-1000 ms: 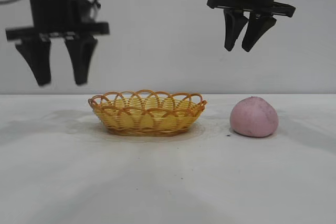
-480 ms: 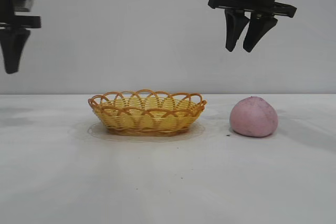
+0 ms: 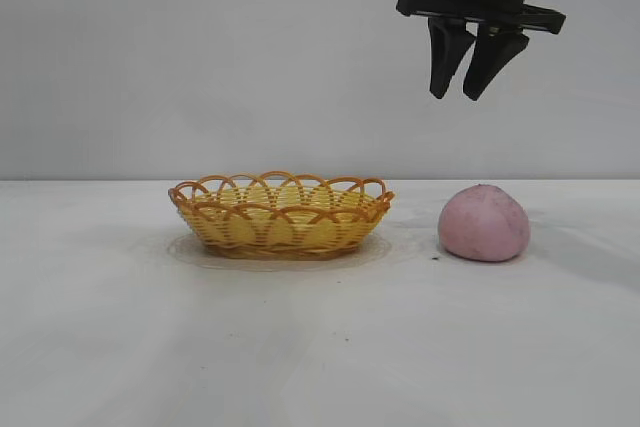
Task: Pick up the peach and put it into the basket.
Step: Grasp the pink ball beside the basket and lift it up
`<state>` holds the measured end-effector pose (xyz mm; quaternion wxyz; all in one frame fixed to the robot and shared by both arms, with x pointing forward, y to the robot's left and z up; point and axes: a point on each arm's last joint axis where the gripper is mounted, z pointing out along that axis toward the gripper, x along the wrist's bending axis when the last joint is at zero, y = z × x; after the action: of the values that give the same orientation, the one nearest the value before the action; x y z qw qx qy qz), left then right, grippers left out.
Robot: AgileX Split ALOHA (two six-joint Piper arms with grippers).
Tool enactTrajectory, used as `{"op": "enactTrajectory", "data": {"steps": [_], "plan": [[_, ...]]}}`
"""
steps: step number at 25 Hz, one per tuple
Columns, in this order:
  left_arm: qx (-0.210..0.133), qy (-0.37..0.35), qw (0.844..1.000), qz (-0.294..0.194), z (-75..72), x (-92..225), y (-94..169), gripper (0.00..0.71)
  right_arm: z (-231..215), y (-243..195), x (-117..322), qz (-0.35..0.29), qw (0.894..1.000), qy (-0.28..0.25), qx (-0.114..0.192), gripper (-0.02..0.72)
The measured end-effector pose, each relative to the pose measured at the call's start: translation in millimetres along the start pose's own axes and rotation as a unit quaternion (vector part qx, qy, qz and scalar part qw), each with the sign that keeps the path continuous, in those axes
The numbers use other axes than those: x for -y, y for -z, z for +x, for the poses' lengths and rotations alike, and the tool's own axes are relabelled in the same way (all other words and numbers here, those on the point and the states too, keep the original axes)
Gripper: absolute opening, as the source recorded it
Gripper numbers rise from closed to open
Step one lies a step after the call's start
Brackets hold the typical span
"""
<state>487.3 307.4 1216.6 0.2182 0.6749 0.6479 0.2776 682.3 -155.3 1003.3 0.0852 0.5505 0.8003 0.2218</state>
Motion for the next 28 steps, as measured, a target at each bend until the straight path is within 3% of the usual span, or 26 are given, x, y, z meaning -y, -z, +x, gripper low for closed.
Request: {"op": "enactTrajectory", "data": {"steps": [7, 15, 20, 28], "plan": [[0.006, 0.016, 0.997, 0.074, -9.2, 127, -5, 0.447, 1, 0, 0, -0.002, 1.000, -0.001, -0.004, 0.274], [0.005, 0.029, 0.999, 0.016, -15.5, 238, 15, 0.447, 1, 0, -1, -0.003, 1.000, -0.001, -0.008, 0.274], [0.003, 0.031, 0.998, -0.045, -18.0, 275, 17, 0.447, 2, 0, 1, 0.003, 1.000, 0.004, -0.010, 0.274], [0.000, 0.036, 0.992, -0.121, -18.3, 297, 31, 0.447, 2, 0, 1, 0.006, 1.000, 0.005, -0.011, 0.274]]}}
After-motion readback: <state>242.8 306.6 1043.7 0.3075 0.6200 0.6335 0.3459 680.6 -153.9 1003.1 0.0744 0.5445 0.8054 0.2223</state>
